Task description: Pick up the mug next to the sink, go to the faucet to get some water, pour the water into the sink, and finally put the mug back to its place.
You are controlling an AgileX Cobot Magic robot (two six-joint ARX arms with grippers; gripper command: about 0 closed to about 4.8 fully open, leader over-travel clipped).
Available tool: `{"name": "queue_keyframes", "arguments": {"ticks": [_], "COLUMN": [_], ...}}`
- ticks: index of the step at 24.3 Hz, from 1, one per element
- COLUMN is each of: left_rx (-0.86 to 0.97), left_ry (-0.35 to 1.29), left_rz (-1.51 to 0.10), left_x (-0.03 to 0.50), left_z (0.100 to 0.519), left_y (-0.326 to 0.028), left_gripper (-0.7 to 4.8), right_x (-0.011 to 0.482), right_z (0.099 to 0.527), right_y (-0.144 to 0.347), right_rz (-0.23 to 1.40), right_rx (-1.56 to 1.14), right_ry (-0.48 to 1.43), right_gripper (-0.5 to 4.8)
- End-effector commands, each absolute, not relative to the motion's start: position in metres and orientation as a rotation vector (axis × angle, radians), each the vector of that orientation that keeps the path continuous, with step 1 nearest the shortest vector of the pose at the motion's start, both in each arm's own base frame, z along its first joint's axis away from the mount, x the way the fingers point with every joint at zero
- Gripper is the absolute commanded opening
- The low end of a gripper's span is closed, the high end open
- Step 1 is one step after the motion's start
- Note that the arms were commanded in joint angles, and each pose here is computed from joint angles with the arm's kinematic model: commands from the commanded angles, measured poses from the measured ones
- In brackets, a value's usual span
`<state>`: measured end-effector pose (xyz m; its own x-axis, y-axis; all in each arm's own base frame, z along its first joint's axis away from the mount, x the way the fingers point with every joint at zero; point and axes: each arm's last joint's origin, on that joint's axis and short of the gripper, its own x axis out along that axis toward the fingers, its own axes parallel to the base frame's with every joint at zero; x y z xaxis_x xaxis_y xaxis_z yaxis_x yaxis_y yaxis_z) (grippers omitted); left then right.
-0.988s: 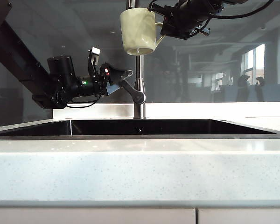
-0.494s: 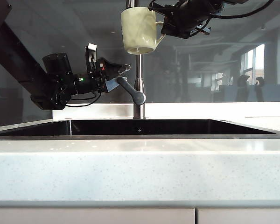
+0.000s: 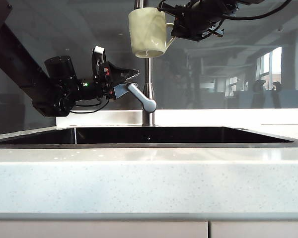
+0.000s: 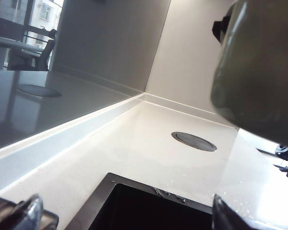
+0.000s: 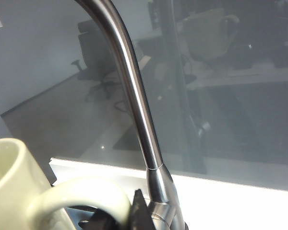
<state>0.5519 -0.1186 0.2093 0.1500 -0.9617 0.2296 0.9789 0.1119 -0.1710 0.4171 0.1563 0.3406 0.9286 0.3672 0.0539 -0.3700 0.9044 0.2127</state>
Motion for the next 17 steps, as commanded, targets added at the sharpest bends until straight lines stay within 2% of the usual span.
{"name": "queue_keyframes", "arguments": {"ticks": [1, 8, 17], "left_rx": [-0.231, -0.178, -0.182], "left_ry": [-0.155, -0.278, -0.234], "left_rz": [-1.429, -1.29, -1.135], "left_x": [0.549, 0.554, 0.565], "left_z": [0.22, 0.219, 0.208], "left_y": [-0.117, -0.115, -0.115], "left_gripper": [4.79, 4.79, 4.79], "right_x": [0.413, 0.413, 0.413], "right_z": [0.359, 0.358, 0.357], "right_y": [0.156, 0.156, 0.156], "right_rz": [0.395, 0.399, 0.398], "right_rx": [0.25, 0.248, 0.255], "right_ry": [-0.103, -0.094, -0.086], "right_gripper": [-0.05, -0.05, -0.05]}}
